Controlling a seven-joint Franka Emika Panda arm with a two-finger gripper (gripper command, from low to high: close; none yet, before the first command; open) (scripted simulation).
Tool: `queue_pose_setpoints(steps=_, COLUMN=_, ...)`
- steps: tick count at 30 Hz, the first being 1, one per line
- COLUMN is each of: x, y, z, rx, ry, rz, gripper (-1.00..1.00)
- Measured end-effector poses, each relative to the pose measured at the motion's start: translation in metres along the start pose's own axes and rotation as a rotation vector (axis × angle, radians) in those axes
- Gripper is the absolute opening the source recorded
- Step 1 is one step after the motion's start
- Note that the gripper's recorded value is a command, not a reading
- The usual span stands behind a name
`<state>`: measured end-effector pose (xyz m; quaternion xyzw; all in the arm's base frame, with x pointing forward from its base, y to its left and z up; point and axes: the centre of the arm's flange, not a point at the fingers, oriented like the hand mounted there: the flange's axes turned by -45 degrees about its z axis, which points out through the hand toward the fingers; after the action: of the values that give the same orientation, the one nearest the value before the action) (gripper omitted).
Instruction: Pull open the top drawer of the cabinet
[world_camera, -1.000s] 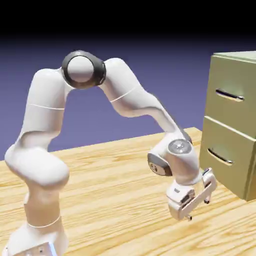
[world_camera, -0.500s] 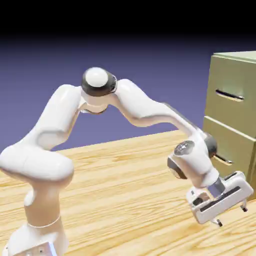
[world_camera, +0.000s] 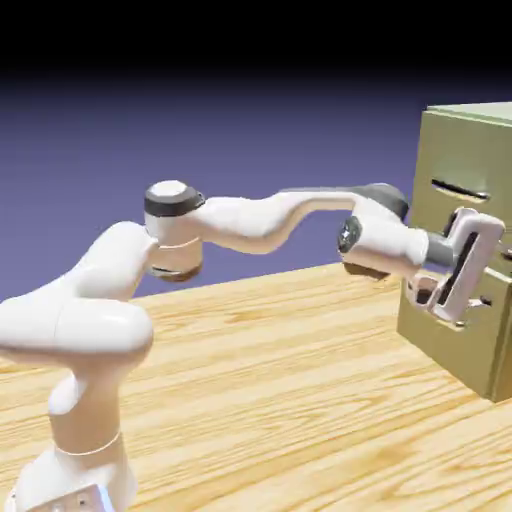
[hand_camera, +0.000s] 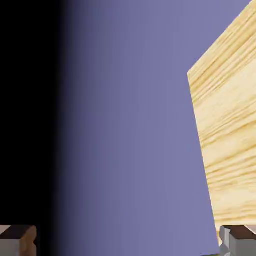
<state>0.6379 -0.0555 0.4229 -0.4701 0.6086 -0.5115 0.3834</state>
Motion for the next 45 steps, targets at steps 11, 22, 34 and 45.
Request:
queue_pose_setpoints(steps=11, x=-0.146, y=-0.038, z=0.003, rx=0.184, ry=-0.268, rz=-0.011, gripper=0.00)
queue_pose_setpoints(steps=22, x=-0.139, y=-0.033, z=-0.022, rx=0.186, ry=-0.269, rz=-0.010, gripper=-1.00)
queue_pose_setpoints(steps=34, x=-0.109, y=-0.013, z=-0.128, rx=0.186, ry=-0.269, rz=-0.010, gripper=-1.00)
queue_pose_setpoints(steps=45, x=-0.079, y=0.007, z=-0.237, rx=0.186, ry=-0.269, rz=-0.010, gripper=1.00)
